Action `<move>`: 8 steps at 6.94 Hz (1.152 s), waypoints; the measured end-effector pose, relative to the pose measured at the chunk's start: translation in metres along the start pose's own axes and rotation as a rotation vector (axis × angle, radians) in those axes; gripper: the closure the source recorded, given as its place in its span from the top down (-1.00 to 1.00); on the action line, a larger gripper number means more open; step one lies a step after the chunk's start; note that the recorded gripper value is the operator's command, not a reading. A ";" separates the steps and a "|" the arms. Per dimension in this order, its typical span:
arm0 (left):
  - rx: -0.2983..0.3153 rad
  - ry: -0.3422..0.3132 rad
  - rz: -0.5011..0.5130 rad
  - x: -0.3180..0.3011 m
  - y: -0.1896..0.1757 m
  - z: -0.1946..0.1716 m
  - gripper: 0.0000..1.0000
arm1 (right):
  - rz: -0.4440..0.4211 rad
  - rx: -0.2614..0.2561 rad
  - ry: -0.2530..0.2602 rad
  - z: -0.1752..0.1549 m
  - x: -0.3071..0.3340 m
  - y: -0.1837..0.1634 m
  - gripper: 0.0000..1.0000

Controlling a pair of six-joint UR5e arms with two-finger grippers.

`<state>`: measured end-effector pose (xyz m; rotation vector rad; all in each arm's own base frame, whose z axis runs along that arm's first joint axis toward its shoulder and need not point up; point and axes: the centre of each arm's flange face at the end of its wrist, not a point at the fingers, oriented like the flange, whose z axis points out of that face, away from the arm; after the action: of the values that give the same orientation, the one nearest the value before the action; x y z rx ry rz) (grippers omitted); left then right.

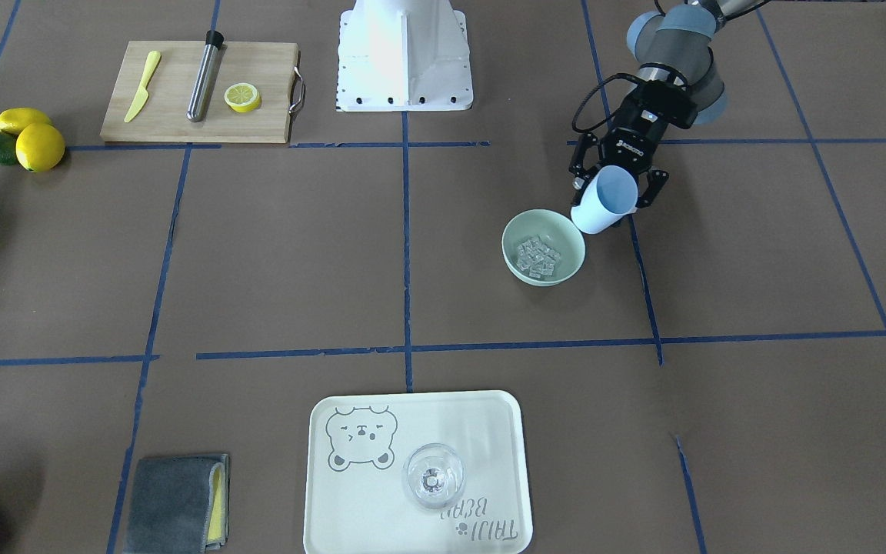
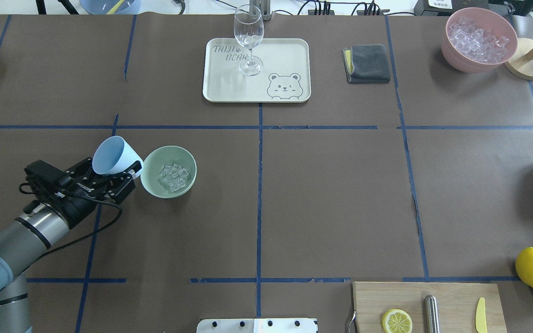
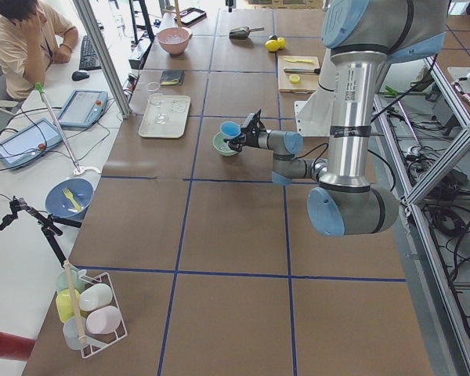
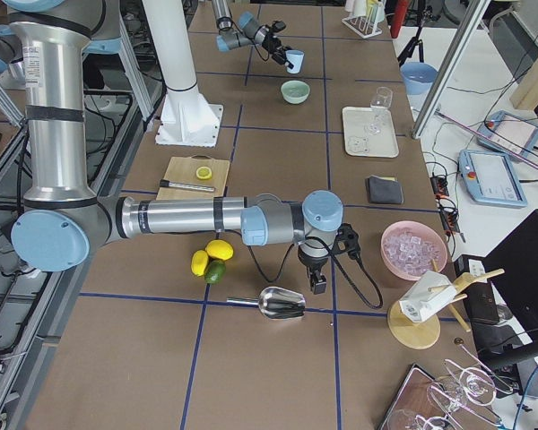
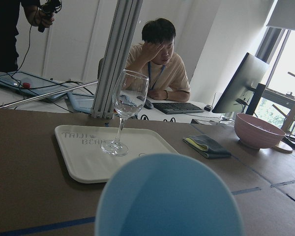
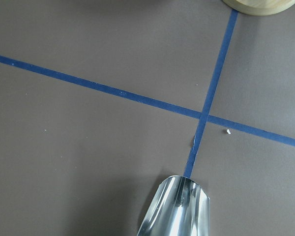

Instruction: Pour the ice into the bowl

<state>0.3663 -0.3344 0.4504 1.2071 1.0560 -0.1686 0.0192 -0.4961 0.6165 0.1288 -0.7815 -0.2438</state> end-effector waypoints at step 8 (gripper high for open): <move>-0.012 -0.390 -0.013 -0.200 0.045 -0.053 -1.00 | 0.002 -0.003 0.000 0.002 0.001 0.001 1.00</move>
<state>0.2551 -0.3543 0.6297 1.1009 0.7227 -0.3904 0.0190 -0.4955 0.6187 0.1247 -0.7816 -0.2433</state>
